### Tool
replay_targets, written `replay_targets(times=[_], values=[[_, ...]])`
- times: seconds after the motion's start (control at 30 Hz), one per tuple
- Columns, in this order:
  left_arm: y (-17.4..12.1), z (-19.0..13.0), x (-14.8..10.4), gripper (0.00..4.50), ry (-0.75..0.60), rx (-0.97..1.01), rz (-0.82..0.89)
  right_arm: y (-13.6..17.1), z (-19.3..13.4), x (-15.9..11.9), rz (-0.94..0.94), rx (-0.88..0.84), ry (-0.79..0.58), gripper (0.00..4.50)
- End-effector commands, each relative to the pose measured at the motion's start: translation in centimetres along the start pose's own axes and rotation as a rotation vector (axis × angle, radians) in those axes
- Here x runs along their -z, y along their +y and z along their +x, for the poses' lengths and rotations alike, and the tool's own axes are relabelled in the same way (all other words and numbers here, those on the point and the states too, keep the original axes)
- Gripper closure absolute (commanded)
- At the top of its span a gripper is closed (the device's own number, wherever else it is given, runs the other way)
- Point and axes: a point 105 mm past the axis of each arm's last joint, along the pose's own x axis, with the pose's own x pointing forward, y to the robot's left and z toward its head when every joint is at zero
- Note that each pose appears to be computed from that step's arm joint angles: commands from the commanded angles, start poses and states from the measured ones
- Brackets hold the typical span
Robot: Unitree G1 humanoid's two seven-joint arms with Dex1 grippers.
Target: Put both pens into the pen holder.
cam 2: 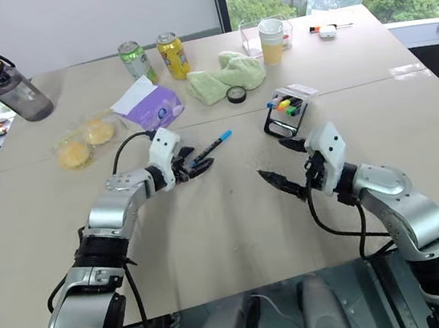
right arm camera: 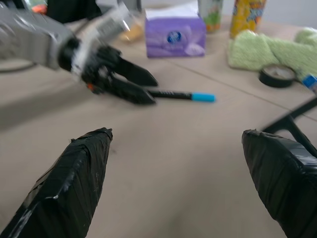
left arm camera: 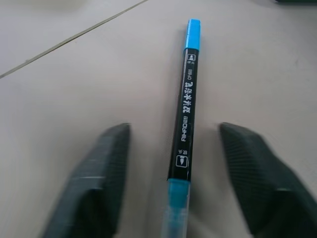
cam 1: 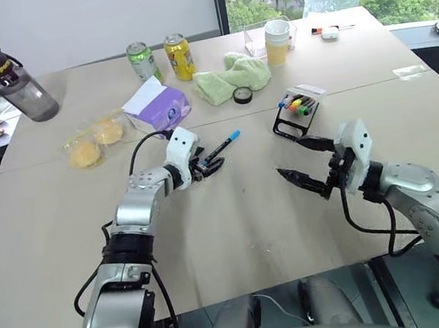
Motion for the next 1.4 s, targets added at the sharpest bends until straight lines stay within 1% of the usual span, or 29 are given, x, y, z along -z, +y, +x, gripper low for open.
replay_targets(times=[0.03, 0.07, 0.1, 0.13, 0.2, 0.27, 0.33, 0.43, 0.5, 0.67, 0.8, 0.87, 0.97, 1.07, 1.2, 1.3, 1.33, 1.4], values=[[-0.8, 0.2, -0.3, 3.22, -0.006, 0.044, 0.01, -0.4, -0.2, -0.8, -0.048, 0.019, -0.017, 0.0], [-0.9, 0.2, -0.3, 3.6, -0.004, 0.047, 0.019, -0.4, -0.2, -0.8, -0.048, 0.02, -0.018, 0.0], [-0.8, 0.2, -0.4, 4.21, -0.006, 0.045, 0.022, -0.4, -0.1, -0.8, -0.047, 0.021, -0.02, 0.0], [-0.8, 0.2, -0.4, 4.48, -0.012, 0.04, 0.026, -0.4, 0.0, -0.8, -0.046, 0.022, -0.021, 0.0], [-0.7, 0.1, -0.9, 4.48, -0.039, 0.035, 0.038, -0.4, 0.1, -0.8, -0.045, 0.022, -0.022, 0.0], [-1.5, -0.3, -2.6, 4.48, -0.151, 0.074, 0.032, -0.4, 0.3, -0.8, -0.021, 0.026, -0.031, 0.0], [-3.2, -1.1, -5.0, 4.48, -0.286, 0.161, -0.001, 0.0, 0.6, -0.9, 0.058, 0.007, -0.032, 0.0], [-4.9, -2.1, -7.3, 4.48, -0.423, 0.25, -0.101, 0.7, 1.3, -2.1, 0.213, -0.027, -0.124, 0.0], [-5.9, -2.8, -8.0, 4.48, -0.464, 0.306, -0.142, 1.0, 1.9, -2.9, 0.302, -0.039, -0.18, 0.0], [-8.9, -3.9, -8.5, 4.48, -0.481, 0.45, -0.16, 1.2, 3.7, -5.9, 0.531, -0.05, -0.348, 0.0], [-10.1, -4.2, -8.4, 4.48, -0.478, 0.498, -0.163, 1.1, 4.4, -7.9, 0.642, -0.064, -0.44, 0.0], [-10.4, -4.1, -8.5, 4.48, -0.482, 0.504, -0.16, 1.1, 4.8, -8.2, 0.66, -0.068, -0.436, 0.0], [-10.8, -4.0, -8.8, 4.48, -0.497, 0.516, -0.163, 1.2, 5.3, -7.7, 0.661, -0.067, -0.386, 0.0], [-11.0, -3.9, -9.0, 4.48, -0.504, 0.522, -0.158, 1.4, 5.5, -7.5, 0.664, -0.079, -0.37, 0.0], [-11.2, -4.1, -9.3, 4.48, -0.515, 0.531, -0.155, 1.4, 5.7, -7.4, 0.667, -0.081, -0.361, 0.0], [-11.2, -4.2, -9.2, 4.48, -0.513, 0.535, -0.161, 1.4, 5.7, -7.7, 0.672, -0.083, -0.382, 0.0], [-11.2, -4.2, -9.2, 4.5, -0.513, 0.536, -0.162, 1.3, 5.7, -7.9, 0.673, -0.081, -0.392, 0.49], [-11.3, -4.2, -9.0, 4.5, -0.509, 0.537, -0.162, 1.3, 5.6, -8.1, 0.674, -0.087, -0.406, 1.07]])
